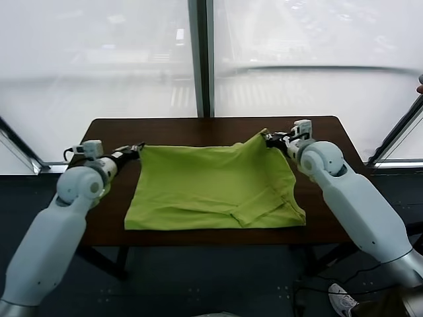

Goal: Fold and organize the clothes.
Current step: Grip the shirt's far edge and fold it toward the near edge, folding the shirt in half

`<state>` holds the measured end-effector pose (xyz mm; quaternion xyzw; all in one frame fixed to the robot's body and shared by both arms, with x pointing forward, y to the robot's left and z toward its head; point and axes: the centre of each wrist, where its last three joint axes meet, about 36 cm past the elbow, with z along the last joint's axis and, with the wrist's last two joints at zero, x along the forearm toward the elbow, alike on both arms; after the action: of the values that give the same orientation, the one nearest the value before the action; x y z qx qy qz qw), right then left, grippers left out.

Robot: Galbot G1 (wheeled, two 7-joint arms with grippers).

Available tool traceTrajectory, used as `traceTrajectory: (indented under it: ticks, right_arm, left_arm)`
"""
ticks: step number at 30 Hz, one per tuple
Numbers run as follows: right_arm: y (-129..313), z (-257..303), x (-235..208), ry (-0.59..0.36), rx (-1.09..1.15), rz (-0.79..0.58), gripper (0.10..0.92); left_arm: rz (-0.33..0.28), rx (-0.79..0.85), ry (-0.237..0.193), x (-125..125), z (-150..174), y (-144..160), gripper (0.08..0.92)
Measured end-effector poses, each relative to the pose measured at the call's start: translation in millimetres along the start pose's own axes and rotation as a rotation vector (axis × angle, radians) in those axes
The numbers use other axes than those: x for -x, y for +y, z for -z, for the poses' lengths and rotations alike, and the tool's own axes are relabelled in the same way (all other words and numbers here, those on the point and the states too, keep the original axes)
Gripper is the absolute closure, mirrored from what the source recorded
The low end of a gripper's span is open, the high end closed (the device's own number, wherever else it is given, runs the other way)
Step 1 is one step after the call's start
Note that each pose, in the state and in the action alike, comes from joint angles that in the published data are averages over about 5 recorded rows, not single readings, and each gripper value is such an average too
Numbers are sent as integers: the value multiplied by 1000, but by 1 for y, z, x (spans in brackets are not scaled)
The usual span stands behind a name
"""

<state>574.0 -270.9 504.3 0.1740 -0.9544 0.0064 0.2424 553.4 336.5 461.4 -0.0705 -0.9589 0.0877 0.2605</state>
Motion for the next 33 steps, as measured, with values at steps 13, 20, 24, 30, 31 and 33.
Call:
traceTrajectory:
  ticks: [13,20,24,30,31,33]
  right_arm:
    - [-9,-22,-48,10,-34,-6,883]
    - [-14,-35,-69,19,-31,-22,883]
    - [-14,-40,-85,24,-42,-30,883]
    - [-11,-49,-111,50,-76,-45,883]
    - [-10,-51,-114,59,-83,-46,883]
    - [-7,-57,-122,82,-99,-44,883]
  left_arm:
    - [-29,51,-52,-73,-14,-4,850]
    - [-23,66,-71,-101,-23,-3,850]
    - [-22,73,-71,-110,-29,-5,850]
    - [-26,81,-74,-124,-38,-13,850]
    - [-28,82,-75,-127,-41,-15,850]
    - [-33,82,-73,-132,-46,-20,850]
